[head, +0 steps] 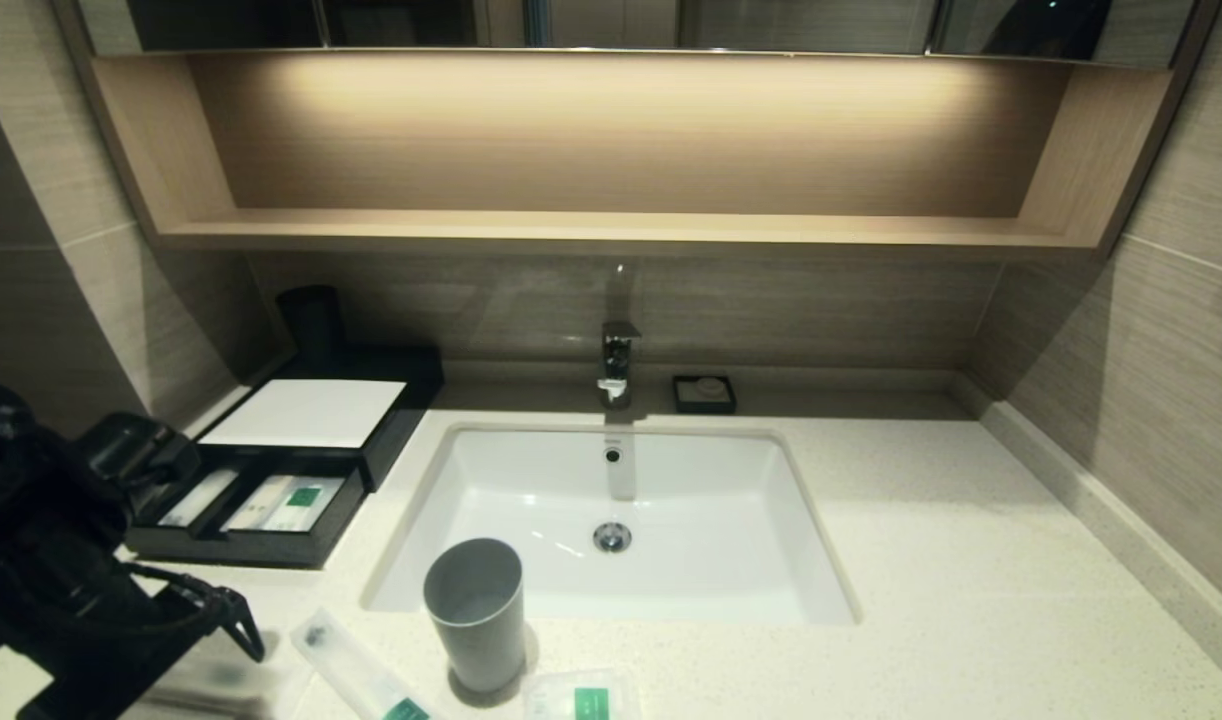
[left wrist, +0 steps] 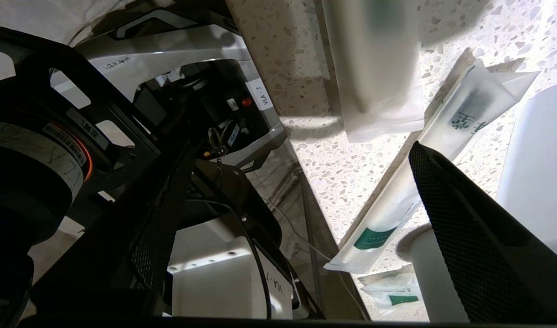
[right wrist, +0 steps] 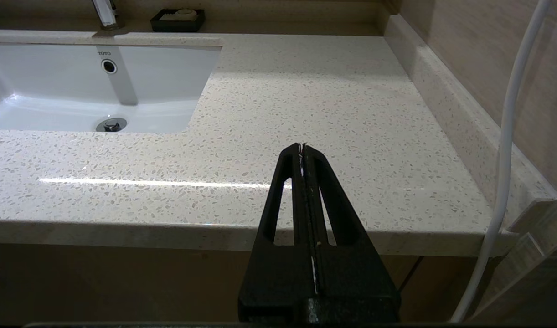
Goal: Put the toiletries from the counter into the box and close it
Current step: Pick up the bathroom toiletry
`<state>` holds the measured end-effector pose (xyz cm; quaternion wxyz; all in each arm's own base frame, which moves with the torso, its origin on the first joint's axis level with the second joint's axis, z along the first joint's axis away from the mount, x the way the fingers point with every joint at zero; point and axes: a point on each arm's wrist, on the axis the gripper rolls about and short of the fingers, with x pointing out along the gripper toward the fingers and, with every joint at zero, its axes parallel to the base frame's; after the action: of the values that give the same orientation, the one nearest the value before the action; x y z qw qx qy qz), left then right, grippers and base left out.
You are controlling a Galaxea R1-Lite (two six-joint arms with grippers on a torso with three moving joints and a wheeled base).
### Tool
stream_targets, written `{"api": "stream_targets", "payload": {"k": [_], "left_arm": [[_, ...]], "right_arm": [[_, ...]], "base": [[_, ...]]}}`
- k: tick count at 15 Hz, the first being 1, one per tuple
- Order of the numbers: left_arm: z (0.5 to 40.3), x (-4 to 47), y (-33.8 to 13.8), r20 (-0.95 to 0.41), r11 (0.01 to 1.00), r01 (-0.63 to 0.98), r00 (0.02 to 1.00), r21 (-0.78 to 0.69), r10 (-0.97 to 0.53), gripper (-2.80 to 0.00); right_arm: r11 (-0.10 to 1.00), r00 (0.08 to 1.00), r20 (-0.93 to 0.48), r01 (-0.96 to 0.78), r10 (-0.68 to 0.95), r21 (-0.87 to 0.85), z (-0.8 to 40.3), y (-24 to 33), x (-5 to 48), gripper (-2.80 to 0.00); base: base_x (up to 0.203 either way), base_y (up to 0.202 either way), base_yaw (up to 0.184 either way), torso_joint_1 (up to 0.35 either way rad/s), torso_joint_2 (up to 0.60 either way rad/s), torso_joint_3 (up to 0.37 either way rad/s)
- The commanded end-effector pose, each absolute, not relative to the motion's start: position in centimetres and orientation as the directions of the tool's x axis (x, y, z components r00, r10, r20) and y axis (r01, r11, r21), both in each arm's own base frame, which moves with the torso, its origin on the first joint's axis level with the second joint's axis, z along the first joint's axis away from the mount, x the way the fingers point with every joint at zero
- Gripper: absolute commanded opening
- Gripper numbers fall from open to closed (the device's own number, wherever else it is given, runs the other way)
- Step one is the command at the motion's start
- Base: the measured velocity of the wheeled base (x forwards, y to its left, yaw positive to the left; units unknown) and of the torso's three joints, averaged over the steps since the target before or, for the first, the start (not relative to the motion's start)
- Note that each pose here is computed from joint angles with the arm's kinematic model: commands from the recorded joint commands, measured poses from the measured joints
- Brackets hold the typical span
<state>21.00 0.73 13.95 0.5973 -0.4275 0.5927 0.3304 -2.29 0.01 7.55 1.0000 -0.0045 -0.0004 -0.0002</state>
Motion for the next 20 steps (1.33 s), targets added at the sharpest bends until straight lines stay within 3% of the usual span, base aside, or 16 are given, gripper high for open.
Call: {"api": "stream_targets", "payload": {"k": [1,20], "left_arm": [[13.8,21.0,0.7,-0.991,0.411,-0.905,0.069,-0.109,-0.113,0.00],[12.1,21.7,0.9,-0.997,0.408,-0.913,-0.013,-0.020,-0.079,0.00]], "right_arm": [[1.000,1.000,-0.001,0.000,0.000,-0.009,7.5,0.0,-2.3,-2.80],[1.000,1.000,-0.002,0.000,0.000,-0.009,7.5,0.0,-2.3,-2.80]], "base": [[0.000,0.000,0.000,0.000,0.00,0.000],[0.000,0.000,0.000,0.000,0.00,0.000]]}}
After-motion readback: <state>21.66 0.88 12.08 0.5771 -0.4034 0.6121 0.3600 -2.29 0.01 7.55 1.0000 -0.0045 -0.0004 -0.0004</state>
